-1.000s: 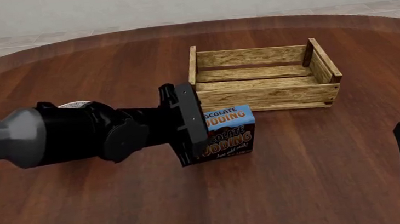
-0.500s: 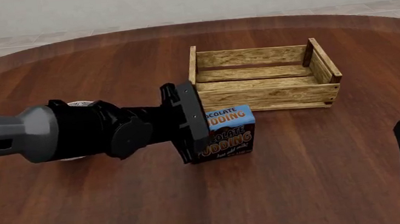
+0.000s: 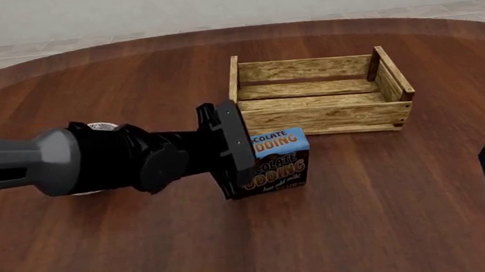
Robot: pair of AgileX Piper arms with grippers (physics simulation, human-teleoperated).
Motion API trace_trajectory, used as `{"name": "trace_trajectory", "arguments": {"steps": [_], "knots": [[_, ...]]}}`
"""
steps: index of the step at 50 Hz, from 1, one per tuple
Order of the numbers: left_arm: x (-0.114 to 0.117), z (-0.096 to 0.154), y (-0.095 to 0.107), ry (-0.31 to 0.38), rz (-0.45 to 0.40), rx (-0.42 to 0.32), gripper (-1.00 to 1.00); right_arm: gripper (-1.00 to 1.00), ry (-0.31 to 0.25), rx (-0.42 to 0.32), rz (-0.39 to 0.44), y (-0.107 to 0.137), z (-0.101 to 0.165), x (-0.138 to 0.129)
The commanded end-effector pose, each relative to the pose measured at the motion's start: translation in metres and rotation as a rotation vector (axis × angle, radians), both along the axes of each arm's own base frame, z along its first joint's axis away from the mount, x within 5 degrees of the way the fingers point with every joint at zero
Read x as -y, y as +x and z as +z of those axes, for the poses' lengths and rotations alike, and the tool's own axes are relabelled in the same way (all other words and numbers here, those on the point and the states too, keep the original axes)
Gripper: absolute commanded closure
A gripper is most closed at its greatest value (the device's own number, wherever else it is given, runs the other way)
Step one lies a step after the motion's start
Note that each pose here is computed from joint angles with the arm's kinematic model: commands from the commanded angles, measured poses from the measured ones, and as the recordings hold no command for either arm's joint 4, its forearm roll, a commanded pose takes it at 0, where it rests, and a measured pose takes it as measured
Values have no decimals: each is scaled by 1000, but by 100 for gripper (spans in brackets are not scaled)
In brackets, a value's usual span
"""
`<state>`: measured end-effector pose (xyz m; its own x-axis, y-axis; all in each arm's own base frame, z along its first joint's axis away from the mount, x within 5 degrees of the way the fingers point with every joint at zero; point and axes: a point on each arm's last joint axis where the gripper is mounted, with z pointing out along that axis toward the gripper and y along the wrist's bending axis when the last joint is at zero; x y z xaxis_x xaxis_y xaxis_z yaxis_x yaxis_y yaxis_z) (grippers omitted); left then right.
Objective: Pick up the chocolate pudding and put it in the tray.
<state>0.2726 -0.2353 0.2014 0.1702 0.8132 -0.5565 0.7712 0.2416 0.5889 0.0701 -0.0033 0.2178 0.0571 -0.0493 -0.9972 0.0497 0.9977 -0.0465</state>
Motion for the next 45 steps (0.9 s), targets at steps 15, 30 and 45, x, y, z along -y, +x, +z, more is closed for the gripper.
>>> {"name": "trace_trajectory", "arguments": {"steps": [15, 30, 45], "knots": [[1, -9, 3, -1, 8, -11, -100, -100, 1, -5, -4, 2, -1, 0], [2, -11, 6, -7, 20, -18, -100, -100, 3, -6, -6, 3, 2, 1], [0, -14, 10, -14, 34, -20, -100, -100, 3, -6, -8, 2, 1, 1]]}}
